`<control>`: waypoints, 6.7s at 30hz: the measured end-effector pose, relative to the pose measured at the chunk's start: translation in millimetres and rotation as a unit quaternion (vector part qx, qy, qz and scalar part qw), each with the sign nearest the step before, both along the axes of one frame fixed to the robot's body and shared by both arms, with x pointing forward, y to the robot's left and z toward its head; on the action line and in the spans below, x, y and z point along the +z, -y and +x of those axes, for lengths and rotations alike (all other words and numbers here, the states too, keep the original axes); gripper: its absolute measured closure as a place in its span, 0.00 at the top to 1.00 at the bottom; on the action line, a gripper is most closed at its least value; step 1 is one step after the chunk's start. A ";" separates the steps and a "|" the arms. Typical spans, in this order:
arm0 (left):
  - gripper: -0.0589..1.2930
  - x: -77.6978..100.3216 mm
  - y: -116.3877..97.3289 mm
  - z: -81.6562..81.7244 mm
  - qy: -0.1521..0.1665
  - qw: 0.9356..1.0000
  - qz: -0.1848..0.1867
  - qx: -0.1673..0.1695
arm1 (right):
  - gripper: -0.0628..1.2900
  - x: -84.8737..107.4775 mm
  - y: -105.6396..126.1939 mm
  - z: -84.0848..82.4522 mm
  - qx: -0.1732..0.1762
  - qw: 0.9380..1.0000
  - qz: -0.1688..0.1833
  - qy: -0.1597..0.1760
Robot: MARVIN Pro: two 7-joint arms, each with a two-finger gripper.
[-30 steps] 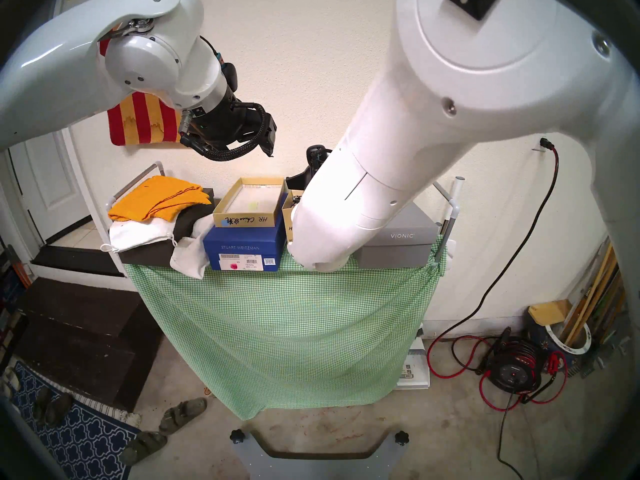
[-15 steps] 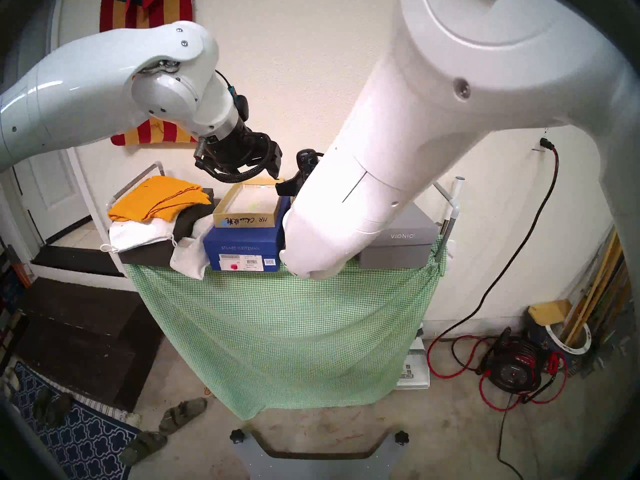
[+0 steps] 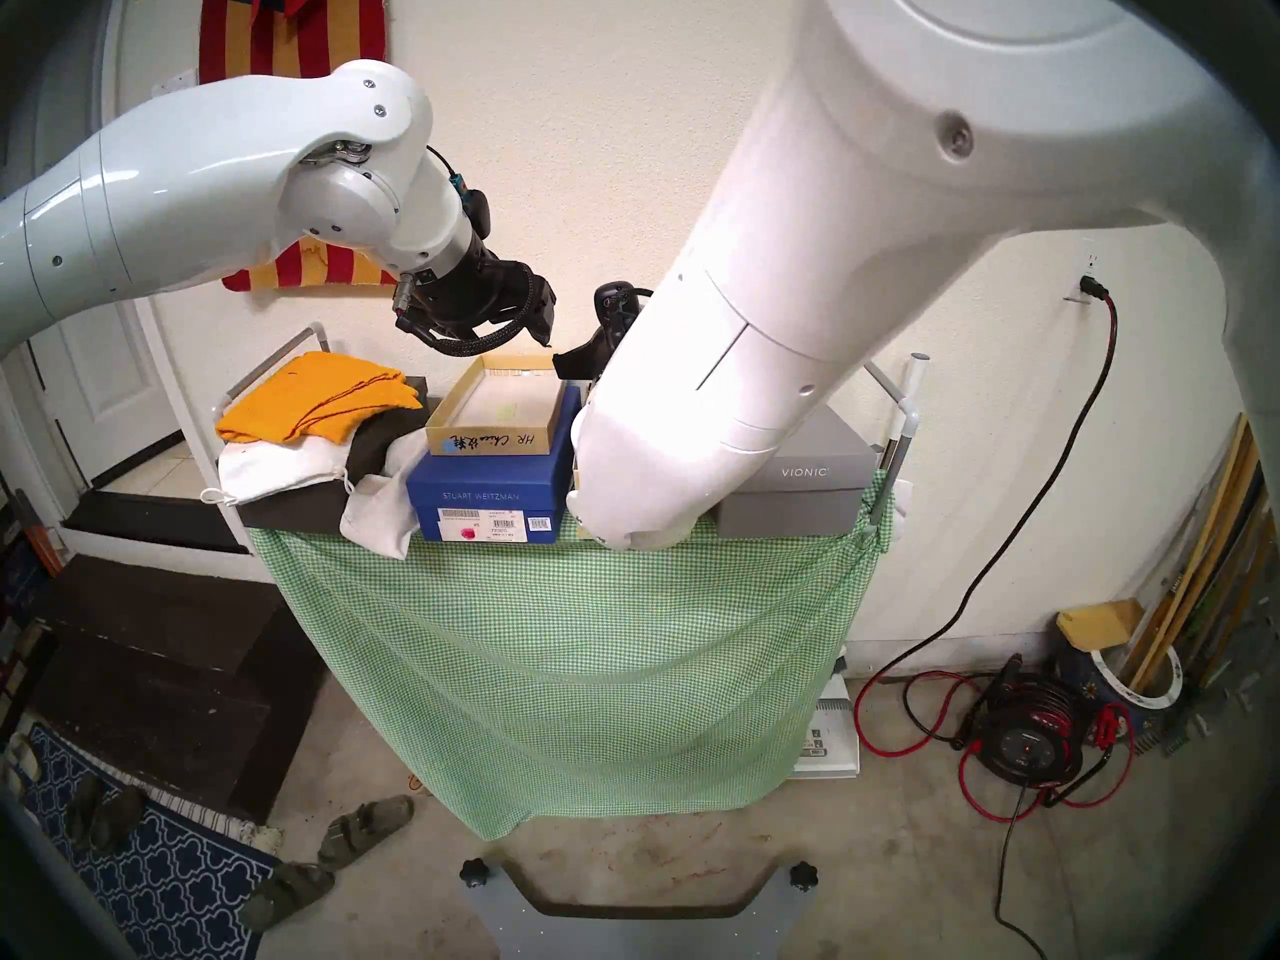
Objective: Take shoe out of the box
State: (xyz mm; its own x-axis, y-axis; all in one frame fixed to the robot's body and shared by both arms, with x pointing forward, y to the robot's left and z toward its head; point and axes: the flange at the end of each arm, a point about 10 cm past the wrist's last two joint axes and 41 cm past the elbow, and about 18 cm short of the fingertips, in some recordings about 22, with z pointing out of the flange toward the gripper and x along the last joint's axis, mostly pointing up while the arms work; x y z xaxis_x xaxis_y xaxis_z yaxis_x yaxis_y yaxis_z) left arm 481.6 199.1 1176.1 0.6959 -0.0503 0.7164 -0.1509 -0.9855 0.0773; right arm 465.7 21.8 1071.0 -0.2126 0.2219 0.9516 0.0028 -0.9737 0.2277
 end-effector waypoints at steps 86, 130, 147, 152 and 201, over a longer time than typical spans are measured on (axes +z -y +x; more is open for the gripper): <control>0.94 10.9 -5.7 3.9 0.051 0.997 -0.054 0.011 | 0.03 -36.9 74.3 -4.9 -0.117 0.992 -0.024 -0.051; 0.94 10.9 -4.8 3.9 0.050 0.997 -0.053 0.013 | 0.93 -84.4 238.8 4.2 -0.206 0.969 -0.030 -0.132; 0.94 10.8 -4.7 3.8 0.049 0.997 -0.052 0.013 | 0.90 -78.4 269.8 -18.2 -0.205 0.965 -0.019 -0.161; 0.94 10.8 -4.7 3.8 0.049 0.997 -0.052 0.013 | 0.90 -77.4 270.8 -21.4 -0.195 0.967 -0.014 -0.166; 0.94 10.6 -4.5 3.7 0.048 0.997 -0.052 0.015 | 0.93 17.5 337.4 -131.4 -0.313 0.940 0.027 -0.130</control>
State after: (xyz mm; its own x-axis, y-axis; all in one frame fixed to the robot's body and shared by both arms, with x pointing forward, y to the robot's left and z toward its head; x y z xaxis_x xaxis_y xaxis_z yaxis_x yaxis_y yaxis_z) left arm 485.3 203.7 1186.7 0.6240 0.0483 0.7799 -0.1324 -0.9771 0.1664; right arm 334.4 -315.6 1088.5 0.1842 0.1762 0.9670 -0.5266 -0.8130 0.2484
